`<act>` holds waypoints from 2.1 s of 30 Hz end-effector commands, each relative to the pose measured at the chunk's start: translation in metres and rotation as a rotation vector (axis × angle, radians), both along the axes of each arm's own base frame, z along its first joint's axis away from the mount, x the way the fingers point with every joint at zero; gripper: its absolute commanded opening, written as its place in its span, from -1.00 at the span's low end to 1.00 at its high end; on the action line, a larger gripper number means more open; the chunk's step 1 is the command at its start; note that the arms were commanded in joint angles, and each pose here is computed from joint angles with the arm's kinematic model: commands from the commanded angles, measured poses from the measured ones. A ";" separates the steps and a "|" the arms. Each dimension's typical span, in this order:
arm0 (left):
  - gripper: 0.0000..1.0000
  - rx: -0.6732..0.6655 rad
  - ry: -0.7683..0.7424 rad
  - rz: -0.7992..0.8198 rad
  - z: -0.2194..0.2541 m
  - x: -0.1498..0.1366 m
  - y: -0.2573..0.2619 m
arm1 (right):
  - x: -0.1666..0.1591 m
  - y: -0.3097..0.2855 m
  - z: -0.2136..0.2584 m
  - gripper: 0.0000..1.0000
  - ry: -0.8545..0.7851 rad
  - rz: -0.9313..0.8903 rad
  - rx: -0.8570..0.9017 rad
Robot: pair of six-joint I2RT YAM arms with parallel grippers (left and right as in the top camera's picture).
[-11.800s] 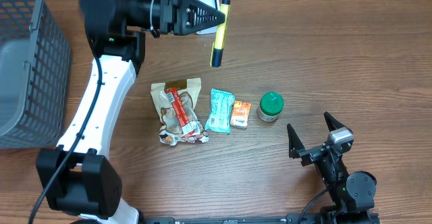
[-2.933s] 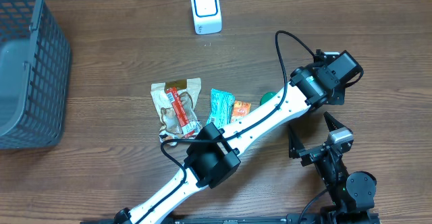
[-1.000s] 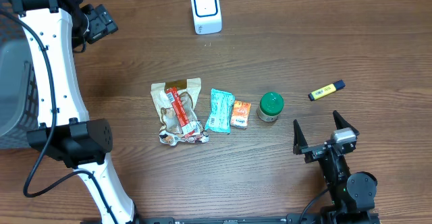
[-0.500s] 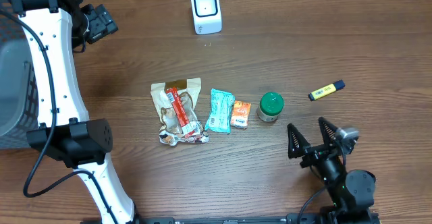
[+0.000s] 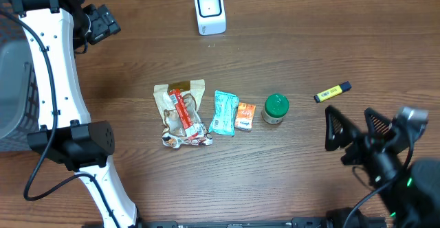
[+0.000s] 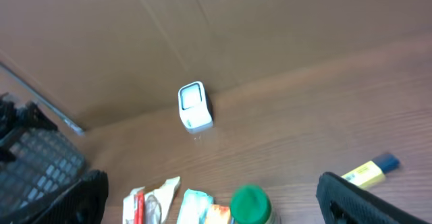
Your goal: Scan the item barcode
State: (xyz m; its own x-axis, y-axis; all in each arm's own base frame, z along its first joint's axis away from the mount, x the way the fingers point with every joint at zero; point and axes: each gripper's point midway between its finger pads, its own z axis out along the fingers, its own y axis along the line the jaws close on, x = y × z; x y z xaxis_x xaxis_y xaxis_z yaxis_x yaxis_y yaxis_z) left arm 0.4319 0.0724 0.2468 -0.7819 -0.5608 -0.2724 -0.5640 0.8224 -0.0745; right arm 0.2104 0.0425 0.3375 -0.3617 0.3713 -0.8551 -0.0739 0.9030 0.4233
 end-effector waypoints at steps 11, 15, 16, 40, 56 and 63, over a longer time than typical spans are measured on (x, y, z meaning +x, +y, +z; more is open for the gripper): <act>1.00 0.000 0.006 -0.026 0.000 -0.001 -0.004 | 0.096 0.038 -0.028 1.00 0.704 0.134 0.046; 1.00 0.000 0.006 -0.026 0.000 -0.001 -0.004 | 0.116 0.049 -0.070 0.82 0.882 0.121 0.129; 1.00 0.000 0.006 -0.026 0.000 -0.001 -0.004 | 0.119 0.050 -0.080 0.79 0.925 0.103 0.142; 1.00 0.000 0.006 -0.026 0.000 -0.001 -0.004 | 0.124 0.080 -0.239 0.91 1.322 -0.074 -0.191; 1.00 0.000 0.006 -0.026 0.000 -0.001 -0.004 | 0.115 0.083 -0.299 0.68 1.310 -0.052 -0.203; 1.00 0.000 0.006 -0.026 0.000 -0.001 -0.004 | 0.109 0.082 -0.299 0.64 1.331 -0.053 -0.211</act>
State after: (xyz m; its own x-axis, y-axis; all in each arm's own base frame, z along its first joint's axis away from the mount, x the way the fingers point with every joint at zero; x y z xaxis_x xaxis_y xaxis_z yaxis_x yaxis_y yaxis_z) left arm 0.4319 0.0718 0.2465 -0.7826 -0.5610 -0.2699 -0.5632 0.8227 -0.0769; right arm 0.3210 0.1255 0.0397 -0.9443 0.3168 0.0890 0.3190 0.9477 0.0121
